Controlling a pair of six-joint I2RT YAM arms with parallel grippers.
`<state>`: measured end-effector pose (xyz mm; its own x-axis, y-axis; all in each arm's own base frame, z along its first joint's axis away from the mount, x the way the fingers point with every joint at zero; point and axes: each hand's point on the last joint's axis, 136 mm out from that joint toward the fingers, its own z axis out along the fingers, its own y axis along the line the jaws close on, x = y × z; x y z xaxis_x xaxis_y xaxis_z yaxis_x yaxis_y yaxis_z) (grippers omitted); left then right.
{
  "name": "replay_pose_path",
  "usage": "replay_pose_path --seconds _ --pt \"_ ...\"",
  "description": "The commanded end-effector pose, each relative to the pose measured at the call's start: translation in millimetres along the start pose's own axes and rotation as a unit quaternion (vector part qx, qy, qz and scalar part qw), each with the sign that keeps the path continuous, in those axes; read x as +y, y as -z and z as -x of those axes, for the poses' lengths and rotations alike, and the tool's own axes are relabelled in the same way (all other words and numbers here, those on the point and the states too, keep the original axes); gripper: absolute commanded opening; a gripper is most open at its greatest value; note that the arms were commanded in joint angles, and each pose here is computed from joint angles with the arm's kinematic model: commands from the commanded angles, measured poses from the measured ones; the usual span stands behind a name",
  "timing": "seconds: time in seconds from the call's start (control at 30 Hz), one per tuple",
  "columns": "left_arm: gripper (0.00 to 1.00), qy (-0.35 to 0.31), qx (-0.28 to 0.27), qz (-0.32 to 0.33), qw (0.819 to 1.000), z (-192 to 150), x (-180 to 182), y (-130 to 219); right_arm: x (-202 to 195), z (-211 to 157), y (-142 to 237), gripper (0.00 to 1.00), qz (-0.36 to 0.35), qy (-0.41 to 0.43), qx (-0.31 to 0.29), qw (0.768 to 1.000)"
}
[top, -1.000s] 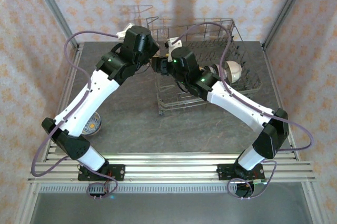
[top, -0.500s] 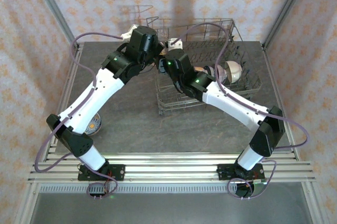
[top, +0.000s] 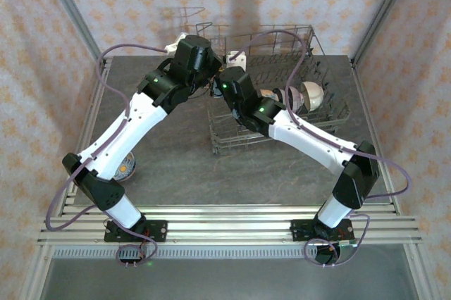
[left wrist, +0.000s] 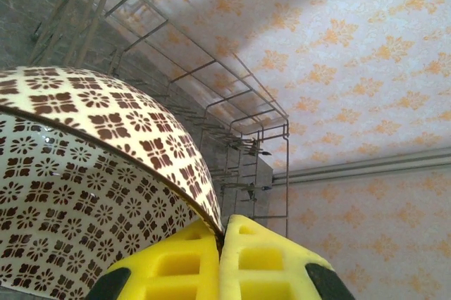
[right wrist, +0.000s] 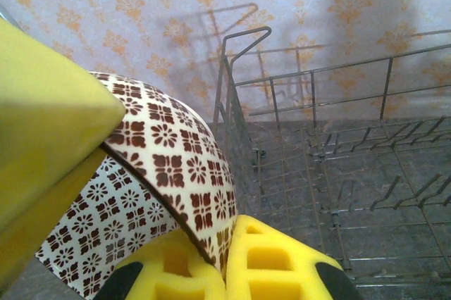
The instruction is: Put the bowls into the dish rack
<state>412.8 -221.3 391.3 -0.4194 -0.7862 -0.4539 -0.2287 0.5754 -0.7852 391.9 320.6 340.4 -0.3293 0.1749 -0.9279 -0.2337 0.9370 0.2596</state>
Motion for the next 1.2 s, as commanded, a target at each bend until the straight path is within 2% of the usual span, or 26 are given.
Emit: replay_pose_path --seconds 0.0,0.23,0.4,0.63,0.87,0.97,1.17 --pt "0.10 0.003 -0.028 -0.019 0.999 16.3 -6.7 15.6 -19.4 22.0 10.5 0.00 -0.038 -0.030 -0.045 0.998" --pt "0.40 -0.004 -0.030 -0.034 0.999 18.2 -12.3 19.5 -29.5 22.8 18.8 0.00 -0.052 -0.038 -0.050 0.997" --pt "0.52 -0.014 -0.029 -0.041 0.999 17.6 -15.9 18.8 -44.1 21.4 26.0 0.00 -0.084 -0.033 -0.048 0.995" --pt "0.62 -0.091 -0.038 -0.031 0.995 26.5 -23.1 25.9 -76.0 28.0 39.2 0.00 -0.132 -0.049 -0.036 0.989" --pt "0.63 -0.166 -0.022 -0.017 0.986 31.9 -11.6 23.4 -117.6 30.6 38.3 0.00 -0.214 -0.043 -0.009 0.976" --pt "0.64 -0.200 -0.009 -0.001 0.980 35.8 5.1 14.3 -136.7 29.5 34.8 0.00 -0.266 -0.028 0.004 0.964" --pt "0.64 -0.207 0.040 0.001 0.977 43.8 44.8 -16.2 -158.4 28.0 29.7 0.00 -0.337 0.022 0.040 0.940"
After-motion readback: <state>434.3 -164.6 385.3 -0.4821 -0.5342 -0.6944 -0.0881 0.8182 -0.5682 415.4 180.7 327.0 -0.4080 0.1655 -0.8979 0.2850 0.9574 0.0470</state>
